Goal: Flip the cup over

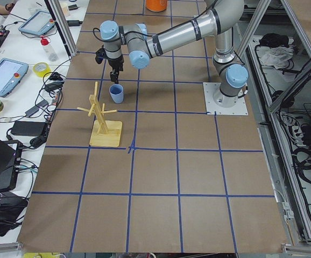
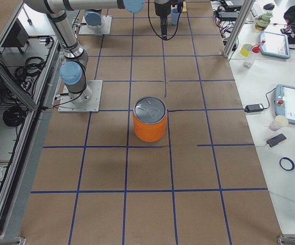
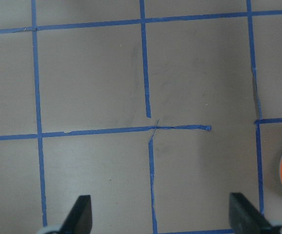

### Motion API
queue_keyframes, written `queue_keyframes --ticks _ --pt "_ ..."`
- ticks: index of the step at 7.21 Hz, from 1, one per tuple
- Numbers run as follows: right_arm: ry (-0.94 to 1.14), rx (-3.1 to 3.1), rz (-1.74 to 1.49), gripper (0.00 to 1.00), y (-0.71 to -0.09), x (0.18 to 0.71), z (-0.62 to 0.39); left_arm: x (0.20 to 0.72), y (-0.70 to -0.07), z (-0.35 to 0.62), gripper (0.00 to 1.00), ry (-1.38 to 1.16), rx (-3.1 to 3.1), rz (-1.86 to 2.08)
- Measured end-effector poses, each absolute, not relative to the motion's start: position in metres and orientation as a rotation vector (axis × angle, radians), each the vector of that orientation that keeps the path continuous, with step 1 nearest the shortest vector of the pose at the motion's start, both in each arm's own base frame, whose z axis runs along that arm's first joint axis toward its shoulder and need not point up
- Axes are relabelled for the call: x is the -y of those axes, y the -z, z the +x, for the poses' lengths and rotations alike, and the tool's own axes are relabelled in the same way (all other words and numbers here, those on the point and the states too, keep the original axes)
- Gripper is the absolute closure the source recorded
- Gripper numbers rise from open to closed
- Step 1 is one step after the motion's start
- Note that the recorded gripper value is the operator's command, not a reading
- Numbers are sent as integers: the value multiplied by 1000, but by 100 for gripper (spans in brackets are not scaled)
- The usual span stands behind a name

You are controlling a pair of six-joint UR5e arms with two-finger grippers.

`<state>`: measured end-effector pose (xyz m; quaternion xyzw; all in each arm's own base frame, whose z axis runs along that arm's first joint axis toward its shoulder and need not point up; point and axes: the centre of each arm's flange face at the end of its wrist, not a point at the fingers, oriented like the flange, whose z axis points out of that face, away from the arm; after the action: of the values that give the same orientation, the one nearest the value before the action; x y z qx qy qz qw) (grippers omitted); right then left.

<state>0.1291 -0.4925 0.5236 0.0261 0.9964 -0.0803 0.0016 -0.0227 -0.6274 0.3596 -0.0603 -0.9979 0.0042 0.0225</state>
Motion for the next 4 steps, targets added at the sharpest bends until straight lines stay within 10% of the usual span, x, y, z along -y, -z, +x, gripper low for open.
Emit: queue_keyframes --ticks 4 --pt "253 -3126 86 0 -523 493 129 532 -469 -111 0 7 3097 12"
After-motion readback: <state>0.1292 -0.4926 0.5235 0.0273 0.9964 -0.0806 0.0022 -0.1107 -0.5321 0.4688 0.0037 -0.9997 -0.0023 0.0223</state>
